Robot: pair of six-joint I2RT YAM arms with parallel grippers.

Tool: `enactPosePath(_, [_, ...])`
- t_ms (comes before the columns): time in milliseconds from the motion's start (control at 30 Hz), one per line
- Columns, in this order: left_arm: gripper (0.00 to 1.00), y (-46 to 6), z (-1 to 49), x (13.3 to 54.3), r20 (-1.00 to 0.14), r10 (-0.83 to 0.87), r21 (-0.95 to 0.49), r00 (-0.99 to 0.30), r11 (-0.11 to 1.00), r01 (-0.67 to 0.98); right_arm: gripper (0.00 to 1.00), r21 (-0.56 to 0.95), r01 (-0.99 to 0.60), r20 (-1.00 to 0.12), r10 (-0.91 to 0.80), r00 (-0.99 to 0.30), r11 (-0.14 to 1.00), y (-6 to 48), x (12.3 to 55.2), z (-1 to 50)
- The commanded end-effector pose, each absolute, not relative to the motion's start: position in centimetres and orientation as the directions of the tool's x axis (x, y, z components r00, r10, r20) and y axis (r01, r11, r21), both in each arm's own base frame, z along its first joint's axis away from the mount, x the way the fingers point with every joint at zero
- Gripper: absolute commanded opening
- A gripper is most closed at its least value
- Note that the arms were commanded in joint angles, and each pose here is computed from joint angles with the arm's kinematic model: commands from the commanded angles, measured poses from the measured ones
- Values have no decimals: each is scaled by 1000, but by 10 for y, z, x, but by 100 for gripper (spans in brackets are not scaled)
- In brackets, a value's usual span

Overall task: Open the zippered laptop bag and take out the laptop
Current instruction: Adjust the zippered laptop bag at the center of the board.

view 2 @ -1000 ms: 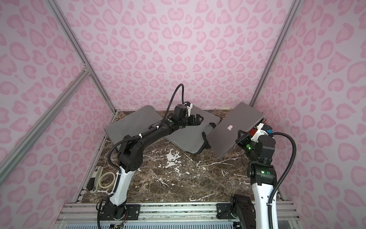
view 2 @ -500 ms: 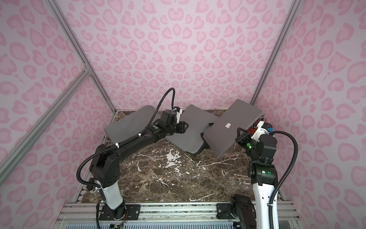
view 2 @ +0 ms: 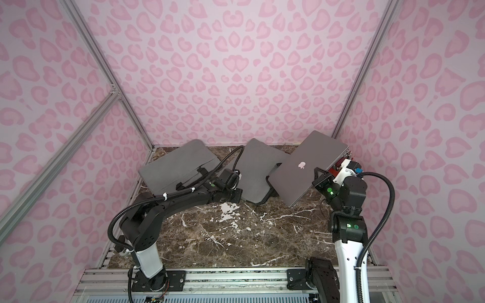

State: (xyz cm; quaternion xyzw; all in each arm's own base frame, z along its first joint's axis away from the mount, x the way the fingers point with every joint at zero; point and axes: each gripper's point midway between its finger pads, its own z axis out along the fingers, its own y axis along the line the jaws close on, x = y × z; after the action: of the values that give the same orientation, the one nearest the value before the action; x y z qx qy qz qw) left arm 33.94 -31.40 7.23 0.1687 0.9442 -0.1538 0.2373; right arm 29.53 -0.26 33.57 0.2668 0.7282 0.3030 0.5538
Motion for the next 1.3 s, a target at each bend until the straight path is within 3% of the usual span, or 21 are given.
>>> enactPosePath(0, [1,-322,68,334,-487,267,-215,-831,886,411,0,720,-80,-693,707,-144,689,0,298,378])
enactPosePath(267, [1,-359,46,318,-440,317,-271,-840,845,461,0,716,-74,-697,705,-134,694,-2,297,379])
enactPosePath(1267, [1,-499,70,369,-545,209,-534,-812,661,528,0,696,-43,-718,692,-75,717,-12,290,394])
